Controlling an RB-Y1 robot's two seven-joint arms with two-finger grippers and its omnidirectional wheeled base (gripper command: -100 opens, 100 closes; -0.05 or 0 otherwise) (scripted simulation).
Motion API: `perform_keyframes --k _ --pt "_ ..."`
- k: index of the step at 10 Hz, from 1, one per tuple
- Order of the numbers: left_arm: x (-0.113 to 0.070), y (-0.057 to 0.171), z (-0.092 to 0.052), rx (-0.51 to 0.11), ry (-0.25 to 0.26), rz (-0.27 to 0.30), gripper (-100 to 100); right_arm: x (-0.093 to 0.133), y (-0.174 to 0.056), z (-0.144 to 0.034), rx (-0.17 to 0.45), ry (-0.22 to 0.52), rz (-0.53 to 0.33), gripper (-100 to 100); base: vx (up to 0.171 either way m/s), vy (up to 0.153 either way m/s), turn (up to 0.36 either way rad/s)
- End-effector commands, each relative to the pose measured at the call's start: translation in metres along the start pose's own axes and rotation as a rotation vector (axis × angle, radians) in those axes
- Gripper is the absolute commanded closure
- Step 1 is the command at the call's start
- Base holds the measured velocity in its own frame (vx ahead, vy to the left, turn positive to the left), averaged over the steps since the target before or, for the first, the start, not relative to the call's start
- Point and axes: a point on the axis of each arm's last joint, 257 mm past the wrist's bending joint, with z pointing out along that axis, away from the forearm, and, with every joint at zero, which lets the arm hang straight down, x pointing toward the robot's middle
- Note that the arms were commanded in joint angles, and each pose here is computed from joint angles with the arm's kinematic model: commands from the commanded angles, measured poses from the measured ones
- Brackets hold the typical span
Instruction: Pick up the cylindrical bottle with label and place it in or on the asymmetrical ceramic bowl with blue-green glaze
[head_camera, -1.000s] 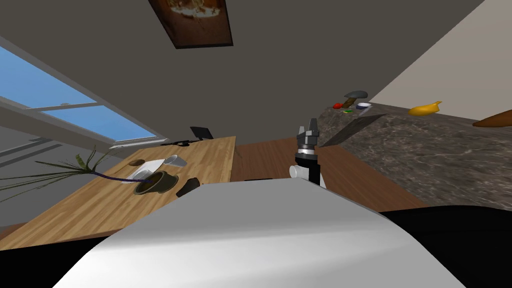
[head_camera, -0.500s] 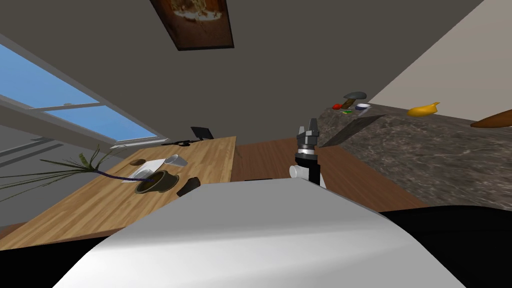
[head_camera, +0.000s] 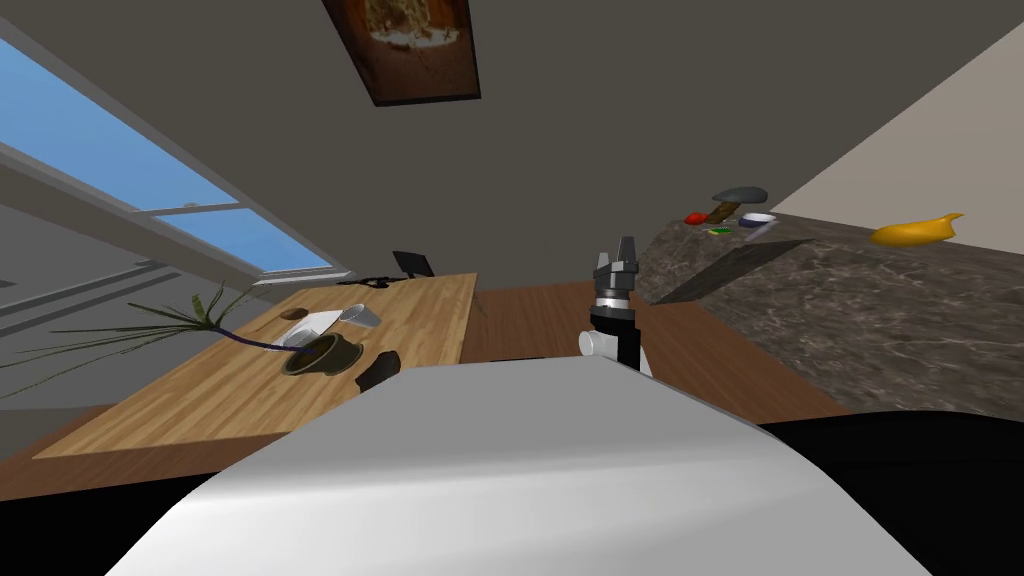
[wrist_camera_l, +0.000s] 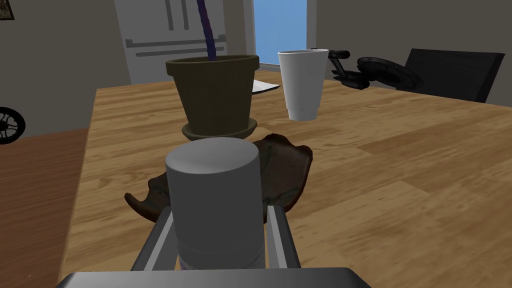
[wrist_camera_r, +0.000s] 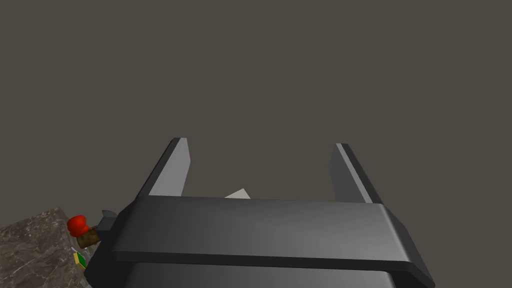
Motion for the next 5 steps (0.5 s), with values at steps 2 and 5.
perform_keyframes --k 2,5 --pt "0.0 0.0 0.0 -0.001 -0.001 -0.002 0 0.0 0.0 0.0 0.0 0.0 0.0 0 0.014 -0.024 0.016" --pt "0.017 0.001 0.038 -0.022 0.042 0.004 100 0.0 0.0 0.0 0.0 0.0 0.0 0 -0.01 -0.018 -0.005"
